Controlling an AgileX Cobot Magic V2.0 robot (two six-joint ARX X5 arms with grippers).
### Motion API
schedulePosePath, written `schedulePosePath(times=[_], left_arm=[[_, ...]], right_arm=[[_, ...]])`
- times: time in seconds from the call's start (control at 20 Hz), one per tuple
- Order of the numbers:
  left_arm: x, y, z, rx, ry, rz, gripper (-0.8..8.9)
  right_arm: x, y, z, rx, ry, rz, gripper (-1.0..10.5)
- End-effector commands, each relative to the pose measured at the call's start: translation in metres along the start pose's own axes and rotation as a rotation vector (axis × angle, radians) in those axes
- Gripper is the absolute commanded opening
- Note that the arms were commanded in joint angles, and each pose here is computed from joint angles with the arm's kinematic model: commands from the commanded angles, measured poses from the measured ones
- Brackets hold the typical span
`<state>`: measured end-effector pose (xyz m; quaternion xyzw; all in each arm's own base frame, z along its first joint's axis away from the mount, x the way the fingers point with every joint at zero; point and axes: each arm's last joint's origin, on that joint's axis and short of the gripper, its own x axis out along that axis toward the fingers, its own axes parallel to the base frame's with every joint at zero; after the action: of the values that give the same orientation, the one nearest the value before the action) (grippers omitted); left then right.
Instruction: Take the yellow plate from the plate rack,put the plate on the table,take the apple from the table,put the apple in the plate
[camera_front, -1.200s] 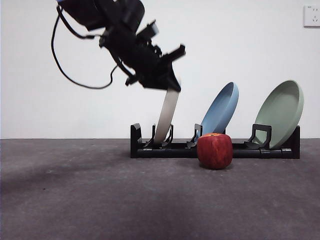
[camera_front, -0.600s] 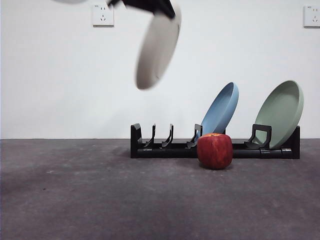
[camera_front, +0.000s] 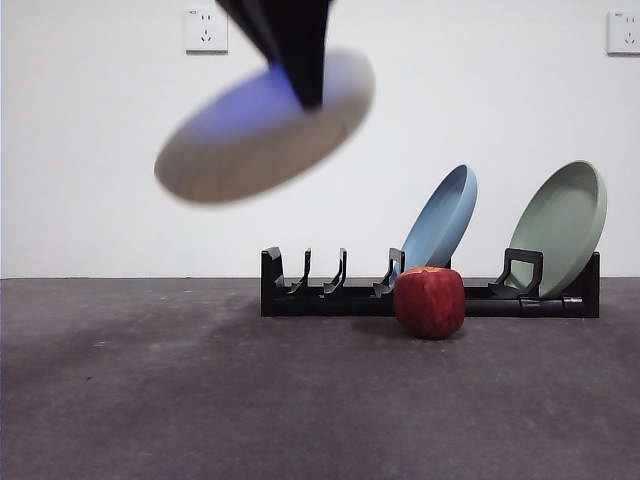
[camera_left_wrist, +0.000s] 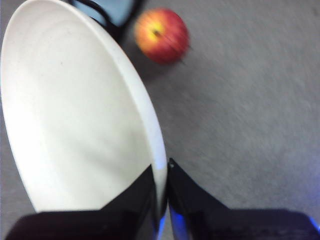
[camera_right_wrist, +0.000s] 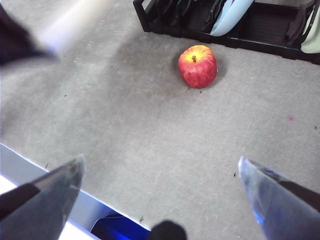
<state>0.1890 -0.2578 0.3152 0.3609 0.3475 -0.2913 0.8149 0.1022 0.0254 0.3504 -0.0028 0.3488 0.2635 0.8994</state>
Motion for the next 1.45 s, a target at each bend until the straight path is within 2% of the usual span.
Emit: schedulePosePath(times=[0.05,0.3,0.5,0.75,0.9,1.05,1.3,1.45], left_arm=[[0.030,-0.019,-0.017,0.022,0.037,0.042,-0.08],[0.077,-0.058,-0.050,0.094,0.085,0.061,-0.08],[0.096,-0.085,-0.052,0.156,0.087,0.091,-0.08],[0.117,-0.116,-0.060,0.240,0.134,0.076,-0.08],[0.118,-0.120,-0.059,0.234,0.121,0.039,0.24],[0.116,-0.120,-0.058,0.223,0.114,0.020,2.66],[0.098,-0.112,-0.052,0.200,0.068,0.022,2.86],[0.056,-0.092,-0.038,0.090,-0.028,0.022,2.86]], right_arm=[[-0.001,0.000,0.001,0.003,-0.007,0.003,6.8],[0.000,0.000,0.001,0.005,-0.003,0.004,6.8],[0.003,-0.001,0.002,0.009,0.007,0.005,6.8],[0.004,-0.002,0.003,0.012,0.012,0.005,6.8],[0.004,-0.001,0.003,0.015,0.012,0.005,6.8],[0.004,-0.002,0.003,0.015,0.012,0.005,6.8],[0.004,-0.002,0.003,0.015,0.012,0.005,6.8],[0.011,-0.005,0.009,0.015,0.002,0.004,6.8]])
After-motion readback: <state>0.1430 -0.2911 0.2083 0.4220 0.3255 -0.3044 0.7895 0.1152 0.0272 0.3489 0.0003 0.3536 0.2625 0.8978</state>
